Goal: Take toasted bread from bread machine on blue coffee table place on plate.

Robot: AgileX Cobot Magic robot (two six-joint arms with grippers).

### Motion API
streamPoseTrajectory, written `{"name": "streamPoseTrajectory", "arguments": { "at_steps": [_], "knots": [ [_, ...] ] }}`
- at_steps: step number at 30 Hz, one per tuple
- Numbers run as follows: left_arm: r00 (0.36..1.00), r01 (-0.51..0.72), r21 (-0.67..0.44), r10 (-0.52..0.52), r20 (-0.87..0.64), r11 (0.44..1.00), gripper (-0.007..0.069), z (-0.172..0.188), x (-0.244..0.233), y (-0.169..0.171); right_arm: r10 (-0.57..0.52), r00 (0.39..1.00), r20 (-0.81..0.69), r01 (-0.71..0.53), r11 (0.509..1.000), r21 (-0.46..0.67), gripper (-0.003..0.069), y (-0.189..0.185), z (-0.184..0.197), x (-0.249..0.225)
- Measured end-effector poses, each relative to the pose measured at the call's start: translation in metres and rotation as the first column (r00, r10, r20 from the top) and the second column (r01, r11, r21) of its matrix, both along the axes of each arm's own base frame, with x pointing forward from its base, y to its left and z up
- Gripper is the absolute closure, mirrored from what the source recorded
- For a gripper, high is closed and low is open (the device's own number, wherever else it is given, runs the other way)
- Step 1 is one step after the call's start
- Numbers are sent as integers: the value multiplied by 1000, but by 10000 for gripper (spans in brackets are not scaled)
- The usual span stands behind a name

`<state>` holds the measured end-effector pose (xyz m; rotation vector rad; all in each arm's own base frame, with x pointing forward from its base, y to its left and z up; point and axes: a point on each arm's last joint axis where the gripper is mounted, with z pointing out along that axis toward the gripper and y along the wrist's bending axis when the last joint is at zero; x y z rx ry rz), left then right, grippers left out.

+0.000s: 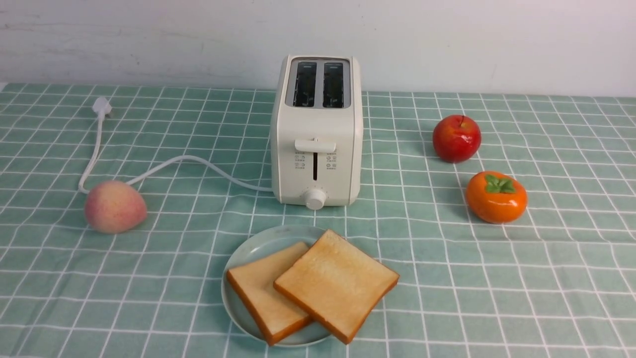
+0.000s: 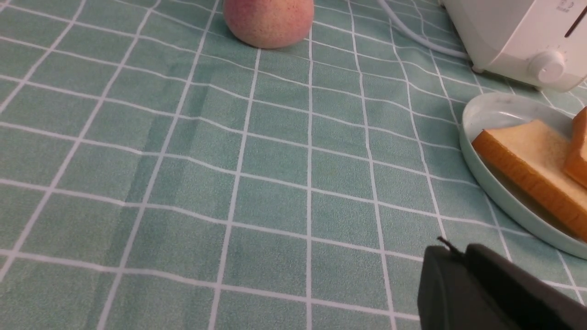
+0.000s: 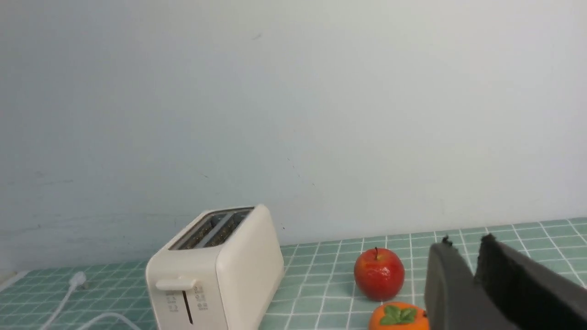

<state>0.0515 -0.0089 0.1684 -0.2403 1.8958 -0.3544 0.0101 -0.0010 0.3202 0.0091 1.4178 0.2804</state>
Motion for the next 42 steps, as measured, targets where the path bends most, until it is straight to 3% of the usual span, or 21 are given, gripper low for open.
{"name": "streamPoseTrajectory", "arguments": {
  "at_steps": [6,10,14,42],
  "knots": [
    [1000,0,0,0,0,1000,587,0,0,0,-67,985,-161,54,995,-87,552,0,-41,17],
    [1000,0,0,0,0,1000,586,0,0,0,-163,920,-357,114,982,-154,552,-1,-110,36],
    [1000,0,0,0,0,1000,582,0,0,0,-218,871,-440,163,973,-161,552,-4,-146,41],
    [1000,0,0,0,1,1000,550,0,0,0,-230,874,-429,180,971,-155,523,-5,-146,41]
  ]
}}
